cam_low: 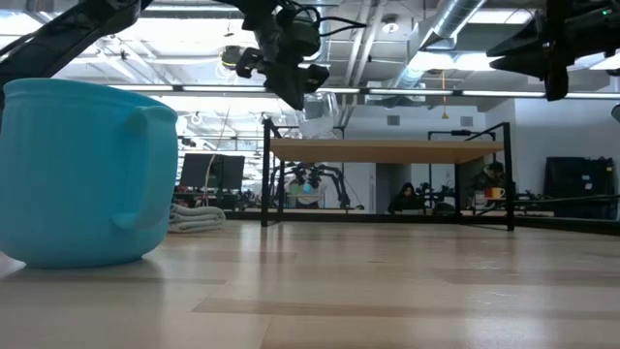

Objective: Stack small to large cups/mugs on shelf
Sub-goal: Put the transparent mug on the shelf

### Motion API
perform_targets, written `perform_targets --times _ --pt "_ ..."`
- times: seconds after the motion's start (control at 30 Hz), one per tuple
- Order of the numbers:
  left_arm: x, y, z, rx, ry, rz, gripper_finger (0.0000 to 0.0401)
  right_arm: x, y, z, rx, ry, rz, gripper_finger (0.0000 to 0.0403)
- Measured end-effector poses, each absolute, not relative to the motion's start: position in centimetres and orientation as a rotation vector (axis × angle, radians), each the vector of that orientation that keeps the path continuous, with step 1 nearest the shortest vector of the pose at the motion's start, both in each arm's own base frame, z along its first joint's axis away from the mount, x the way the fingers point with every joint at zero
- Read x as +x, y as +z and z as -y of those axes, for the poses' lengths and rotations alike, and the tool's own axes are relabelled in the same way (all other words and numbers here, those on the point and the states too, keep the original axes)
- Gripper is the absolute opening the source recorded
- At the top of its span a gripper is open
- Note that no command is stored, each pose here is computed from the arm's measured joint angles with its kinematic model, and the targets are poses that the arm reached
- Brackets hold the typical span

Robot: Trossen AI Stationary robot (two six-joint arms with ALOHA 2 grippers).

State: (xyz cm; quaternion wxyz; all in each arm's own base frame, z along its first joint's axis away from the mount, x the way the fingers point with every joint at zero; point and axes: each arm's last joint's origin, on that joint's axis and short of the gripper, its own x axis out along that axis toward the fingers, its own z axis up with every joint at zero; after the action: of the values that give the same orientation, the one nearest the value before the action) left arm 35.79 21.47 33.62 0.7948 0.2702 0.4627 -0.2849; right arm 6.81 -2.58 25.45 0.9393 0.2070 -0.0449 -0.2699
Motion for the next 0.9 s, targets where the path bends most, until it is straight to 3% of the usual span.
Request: perform_targets --times 0.27,0.9 --pt "36.08 33.69 -21.65 0.59 -0.573 -0.992 0.0057 6.81 25.45 2.58 0.423 -0.551 0.092 0.0118" --pt "36.28 33.77 -21.96 0.668 -0.541 -1.01 0.0058 6.81 25.44 2.58 0.423 -0.551 0.091 0.0118"
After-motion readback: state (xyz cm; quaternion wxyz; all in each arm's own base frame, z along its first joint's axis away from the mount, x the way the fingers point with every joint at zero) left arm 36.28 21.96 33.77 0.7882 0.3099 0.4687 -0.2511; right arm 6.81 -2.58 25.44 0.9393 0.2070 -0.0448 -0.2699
